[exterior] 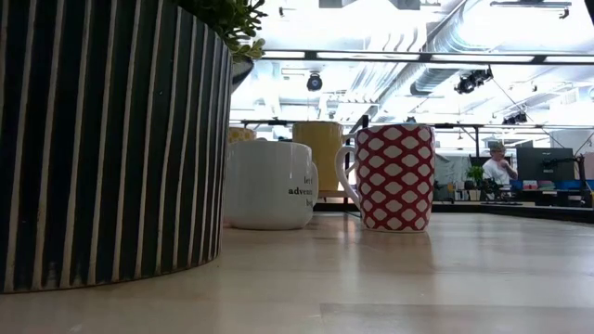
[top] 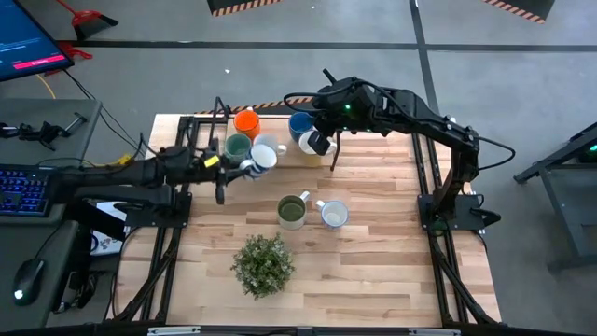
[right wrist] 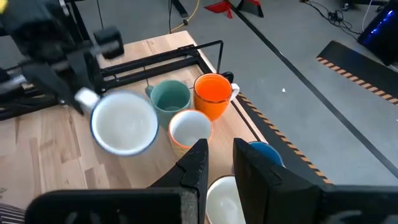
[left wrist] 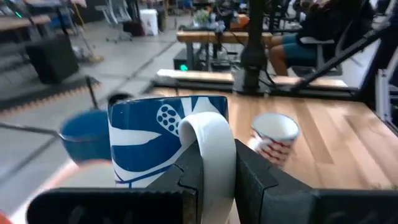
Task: Place coffee mugs
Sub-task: Move the blue patterned mug to the middle left of the table
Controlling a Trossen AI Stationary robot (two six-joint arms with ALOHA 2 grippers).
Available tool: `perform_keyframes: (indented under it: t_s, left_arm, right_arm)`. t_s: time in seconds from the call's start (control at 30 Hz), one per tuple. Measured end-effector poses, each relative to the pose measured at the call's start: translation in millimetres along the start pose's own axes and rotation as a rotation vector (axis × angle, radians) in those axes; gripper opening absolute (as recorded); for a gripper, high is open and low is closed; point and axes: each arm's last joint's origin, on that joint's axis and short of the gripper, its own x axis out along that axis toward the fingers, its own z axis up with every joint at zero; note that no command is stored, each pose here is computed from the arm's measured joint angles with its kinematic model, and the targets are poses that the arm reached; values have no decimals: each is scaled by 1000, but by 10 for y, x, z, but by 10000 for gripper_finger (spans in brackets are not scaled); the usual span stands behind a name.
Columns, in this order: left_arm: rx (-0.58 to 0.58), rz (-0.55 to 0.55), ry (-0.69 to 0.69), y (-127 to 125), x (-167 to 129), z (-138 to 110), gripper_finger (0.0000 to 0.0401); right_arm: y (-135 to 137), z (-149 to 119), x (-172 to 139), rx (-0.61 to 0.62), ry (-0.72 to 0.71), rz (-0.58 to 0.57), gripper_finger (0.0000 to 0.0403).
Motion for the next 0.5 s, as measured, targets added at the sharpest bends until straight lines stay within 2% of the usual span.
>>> perform_keyframes:
  t_s: [0.13,0.5]
  left_arm:
    - [-49,-21,5,-72,21,-192,41]
    - [-78,-53,81,-195,47,-632,41]
  right_arm:
    - [-9,4,6,21,-2,5,55]
    - [-6,20,7,26,-18,6,55]
